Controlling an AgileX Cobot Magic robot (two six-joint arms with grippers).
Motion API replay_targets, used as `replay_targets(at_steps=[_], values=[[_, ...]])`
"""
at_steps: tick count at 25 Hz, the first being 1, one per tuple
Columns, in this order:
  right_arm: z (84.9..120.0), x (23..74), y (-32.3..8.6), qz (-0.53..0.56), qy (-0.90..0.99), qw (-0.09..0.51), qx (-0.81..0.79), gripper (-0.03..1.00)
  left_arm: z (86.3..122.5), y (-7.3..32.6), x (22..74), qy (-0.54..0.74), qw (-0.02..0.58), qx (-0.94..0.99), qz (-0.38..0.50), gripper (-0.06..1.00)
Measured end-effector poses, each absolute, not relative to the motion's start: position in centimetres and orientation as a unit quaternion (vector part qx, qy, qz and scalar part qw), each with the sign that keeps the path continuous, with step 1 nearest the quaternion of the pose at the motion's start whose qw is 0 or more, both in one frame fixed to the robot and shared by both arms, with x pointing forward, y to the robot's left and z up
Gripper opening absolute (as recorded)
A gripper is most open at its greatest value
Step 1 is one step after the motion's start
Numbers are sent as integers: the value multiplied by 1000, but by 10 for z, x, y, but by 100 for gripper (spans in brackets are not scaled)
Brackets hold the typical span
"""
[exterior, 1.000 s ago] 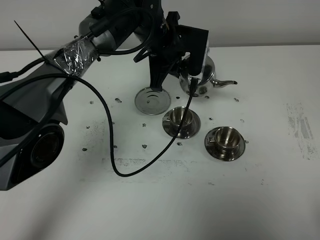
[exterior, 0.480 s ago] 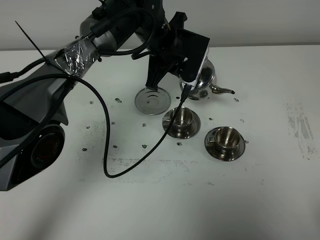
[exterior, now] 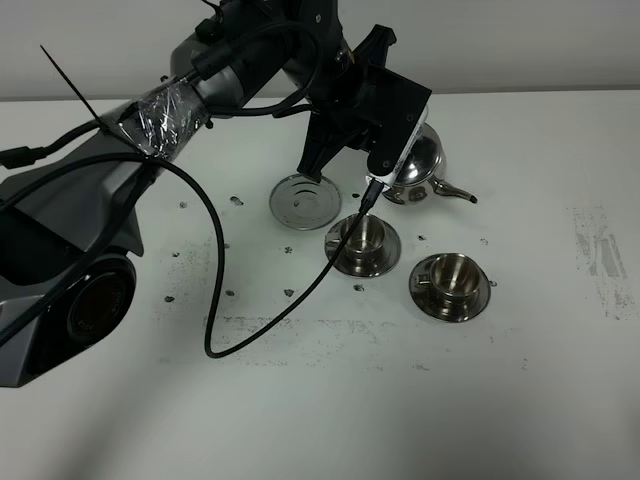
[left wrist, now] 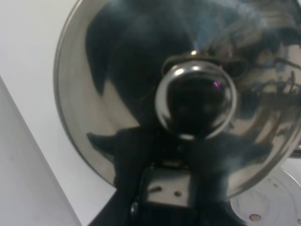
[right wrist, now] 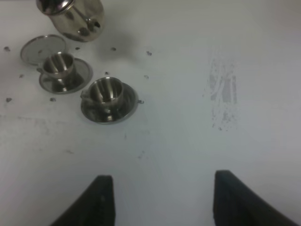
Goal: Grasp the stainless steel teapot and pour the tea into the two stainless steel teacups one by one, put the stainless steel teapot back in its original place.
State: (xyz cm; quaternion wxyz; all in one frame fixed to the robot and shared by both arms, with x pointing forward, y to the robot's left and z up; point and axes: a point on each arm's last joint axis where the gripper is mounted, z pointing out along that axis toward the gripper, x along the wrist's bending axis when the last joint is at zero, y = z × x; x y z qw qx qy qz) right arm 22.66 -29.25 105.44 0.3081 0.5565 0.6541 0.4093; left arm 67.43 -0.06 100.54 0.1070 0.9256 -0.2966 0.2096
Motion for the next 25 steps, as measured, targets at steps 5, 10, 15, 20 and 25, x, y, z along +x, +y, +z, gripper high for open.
replay_targets(at_steps=[5,10,15,20,25], values=[[1054,227,-292,409,654,308,557,45,1005,-5,671,-306,106,922,210,19],[1054,227,-292,409,654,308,557,45,1005,-4,672,-314,85,921,217,19],[1054,227,-292,409,654,308,557,45,1005,-5,671,-318,82,919,218,19],[1054,227,-292,409,654,308,557,45,1005,-9,668,-322,82,918,217,19],[1054,227,-292,409,654,308,557,45,1002,-9,670,-332,75,913,225,19]])
